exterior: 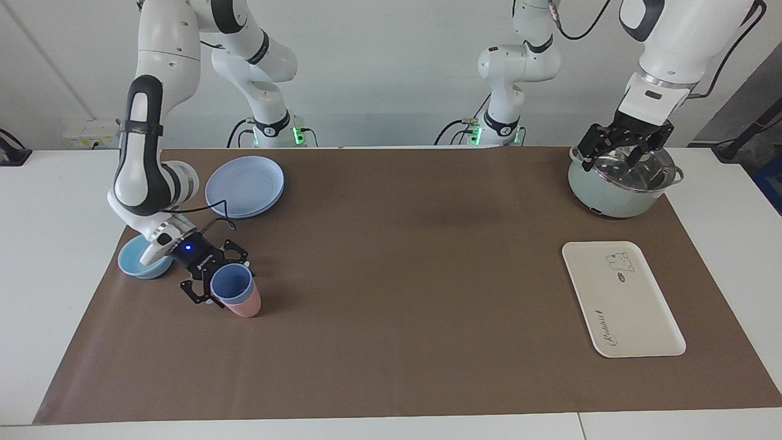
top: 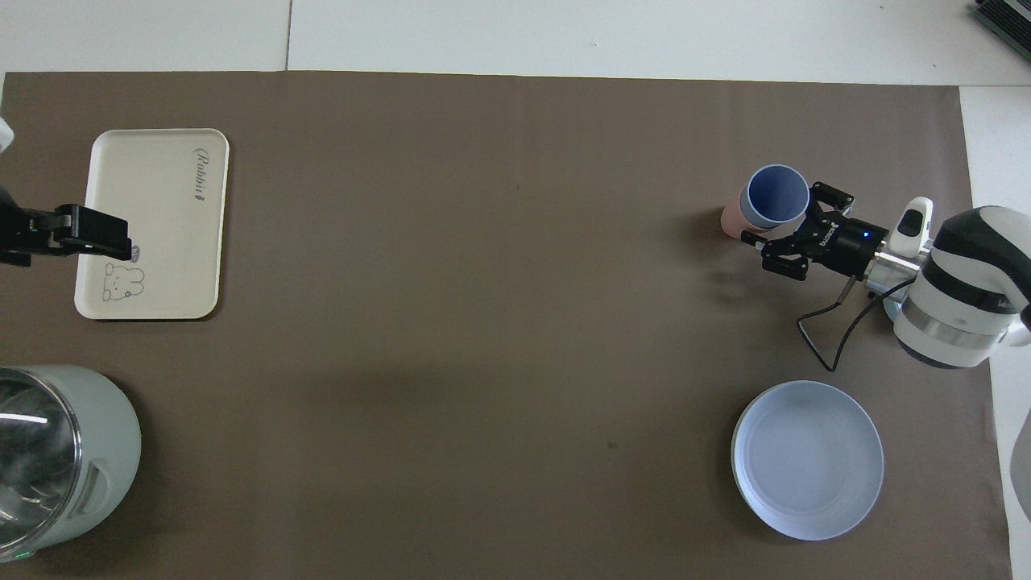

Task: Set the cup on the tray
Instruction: 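Close the right gripper on the rim of the blue cup, then lift the blue cup out of the pink cup toward the table center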

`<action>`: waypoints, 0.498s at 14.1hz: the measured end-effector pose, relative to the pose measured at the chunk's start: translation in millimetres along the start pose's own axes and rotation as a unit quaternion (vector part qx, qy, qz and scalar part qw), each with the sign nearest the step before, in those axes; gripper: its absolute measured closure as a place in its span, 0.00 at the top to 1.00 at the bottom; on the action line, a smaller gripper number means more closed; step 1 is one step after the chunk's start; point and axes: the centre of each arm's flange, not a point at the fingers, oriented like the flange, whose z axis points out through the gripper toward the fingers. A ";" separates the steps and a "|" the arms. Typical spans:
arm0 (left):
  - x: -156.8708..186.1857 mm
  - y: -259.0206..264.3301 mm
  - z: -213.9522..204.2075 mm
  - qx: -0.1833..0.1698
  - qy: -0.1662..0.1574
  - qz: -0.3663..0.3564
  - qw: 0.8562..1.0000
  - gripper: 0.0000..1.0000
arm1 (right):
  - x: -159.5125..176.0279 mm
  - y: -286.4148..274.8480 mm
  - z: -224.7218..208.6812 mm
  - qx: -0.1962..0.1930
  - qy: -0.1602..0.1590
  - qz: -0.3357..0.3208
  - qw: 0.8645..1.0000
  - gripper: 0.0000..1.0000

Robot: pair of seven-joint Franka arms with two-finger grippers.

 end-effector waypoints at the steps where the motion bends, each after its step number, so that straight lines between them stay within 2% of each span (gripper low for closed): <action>1: 0.0 0.0 0.0 0.000 0.000 0.000 1.000 1.00 | 0.7 -1.6 3.1 -0.002 -0.001 -0.001 1.000 1.00; 5: 0.0 0.0 0.0 0.000 0.000 0.000 1.000 1.00 | 1.4 -2.5 5.0 -0.005 -0.001 -0.008 1.000 1.00; 6: 0.0 0.0 0.0 0.000 0.000 0.000 1.000 1.00 | 1.5 -2.3 4.9 -0.007 0.000 -0.007 1.000 0.92; 7: 0.0 0.0 0.0 0.000 0.000 0.000 1.000 1.00 | 1.8 -2.1 4.8 -0.010 0.004 -0.008 1.000 0.92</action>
